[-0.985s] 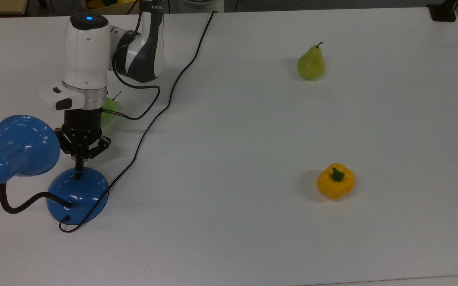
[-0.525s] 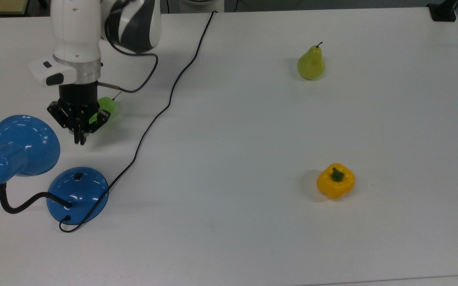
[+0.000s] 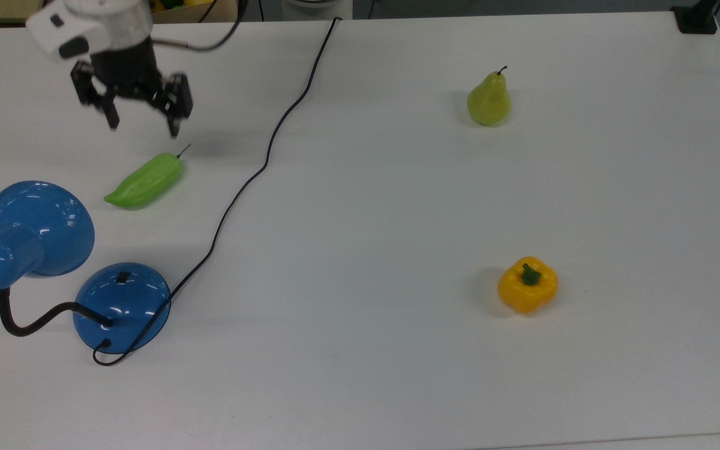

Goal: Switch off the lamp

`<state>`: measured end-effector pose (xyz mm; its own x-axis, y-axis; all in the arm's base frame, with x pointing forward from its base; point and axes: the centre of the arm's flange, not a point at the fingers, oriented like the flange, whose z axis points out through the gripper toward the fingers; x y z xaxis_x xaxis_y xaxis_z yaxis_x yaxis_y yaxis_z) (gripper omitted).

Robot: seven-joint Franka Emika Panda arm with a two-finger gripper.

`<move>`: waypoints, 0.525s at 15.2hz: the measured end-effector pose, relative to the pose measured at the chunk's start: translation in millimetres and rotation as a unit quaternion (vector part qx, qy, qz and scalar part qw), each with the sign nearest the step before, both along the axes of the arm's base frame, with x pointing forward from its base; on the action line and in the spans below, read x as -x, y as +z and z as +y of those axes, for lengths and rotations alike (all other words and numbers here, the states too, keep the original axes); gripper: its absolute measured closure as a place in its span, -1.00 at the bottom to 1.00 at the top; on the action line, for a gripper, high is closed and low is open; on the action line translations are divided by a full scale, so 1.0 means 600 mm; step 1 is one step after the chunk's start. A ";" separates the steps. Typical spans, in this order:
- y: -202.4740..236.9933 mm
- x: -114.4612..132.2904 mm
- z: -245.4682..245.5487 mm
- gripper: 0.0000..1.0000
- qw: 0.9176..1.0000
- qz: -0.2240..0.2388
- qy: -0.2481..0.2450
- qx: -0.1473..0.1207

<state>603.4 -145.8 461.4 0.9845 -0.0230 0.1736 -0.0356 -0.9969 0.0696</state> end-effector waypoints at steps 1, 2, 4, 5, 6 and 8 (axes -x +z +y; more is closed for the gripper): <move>0.026 0.016 0.010 -0.99 1.000 0.018 -0.003 -0.008; 0.057 0.033 0.021 -1.00 0.999 0.034 -0.014 -0.016; 0.114 0.061 0.039 -1.00 0.997 0.056 -0.041 -0.029; 0.139 0.074 0.048 -1.00 0.996 0.065 -0.052 -0.034; 0.164 0.084 0.060 -1.00 0.995 0.074 -0.060 -0.038; 0.203 0.099 0.099 -1.00 0.993 0.093 -0.064 -0.043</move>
